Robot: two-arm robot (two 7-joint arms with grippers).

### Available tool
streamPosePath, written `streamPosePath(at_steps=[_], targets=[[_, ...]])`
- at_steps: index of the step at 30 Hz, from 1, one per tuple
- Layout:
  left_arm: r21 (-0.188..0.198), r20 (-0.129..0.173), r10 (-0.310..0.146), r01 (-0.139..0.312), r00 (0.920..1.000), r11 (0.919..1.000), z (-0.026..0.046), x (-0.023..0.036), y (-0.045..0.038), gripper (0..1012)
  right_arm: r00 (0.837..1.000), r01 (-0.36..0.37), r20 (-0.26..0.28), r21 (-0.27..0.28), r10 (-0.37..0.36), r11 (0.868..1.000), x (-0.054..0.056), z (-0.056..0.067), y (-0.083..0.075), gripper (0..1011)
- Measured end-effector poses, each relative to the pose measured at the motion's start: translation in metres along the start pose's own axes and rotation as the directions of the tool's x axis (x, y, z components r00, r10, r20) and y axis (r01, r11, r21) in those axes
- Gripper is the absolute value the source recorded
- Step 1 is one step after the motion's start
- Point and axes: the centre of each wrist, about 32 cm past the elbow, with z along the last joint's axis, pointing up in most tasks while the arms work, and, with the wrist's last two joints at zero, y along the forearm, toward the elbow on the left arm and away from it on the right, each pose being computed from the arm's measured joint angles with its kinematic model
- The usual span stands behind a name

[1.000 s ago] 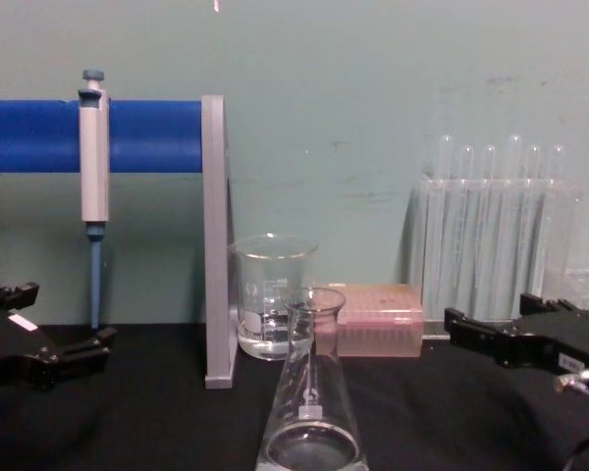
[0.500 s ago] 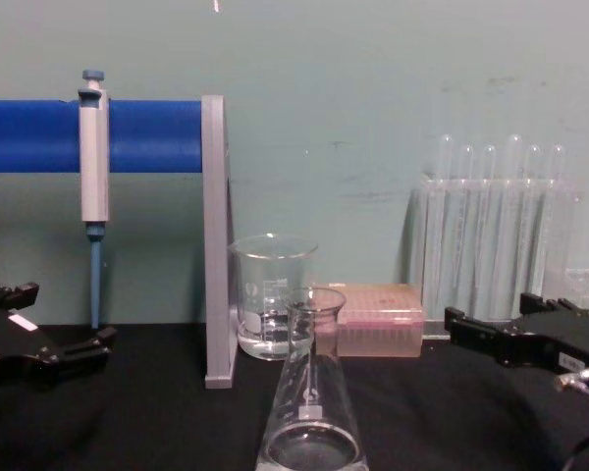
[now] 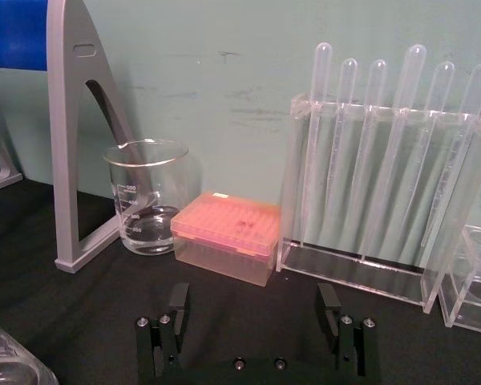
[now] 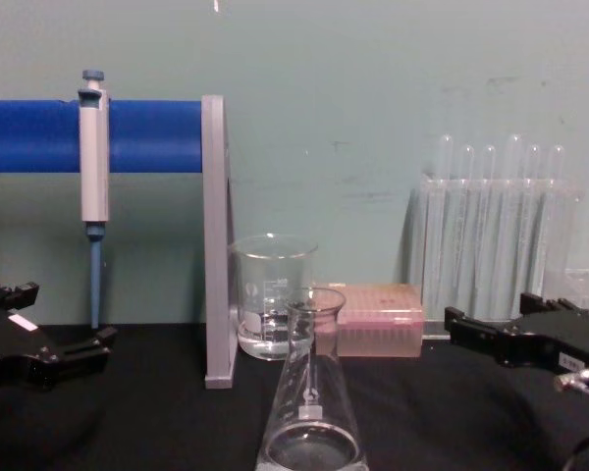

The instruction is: Grasp the erlenmeyer flask with one hand, shake it three times, then place it back.

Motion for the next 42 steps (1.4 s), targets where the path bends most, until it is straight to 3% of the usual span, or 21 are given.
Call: streamPosePath(at_steps=[42], targets=[[0.000,0.000,0.000,0.000,1.0000,1.0000,0.0000,0.0000,0.0000,1001,1.000,0.000,0.000,0.000,0.000,1.000,0.0000,0.0000,0.0000,1000]])
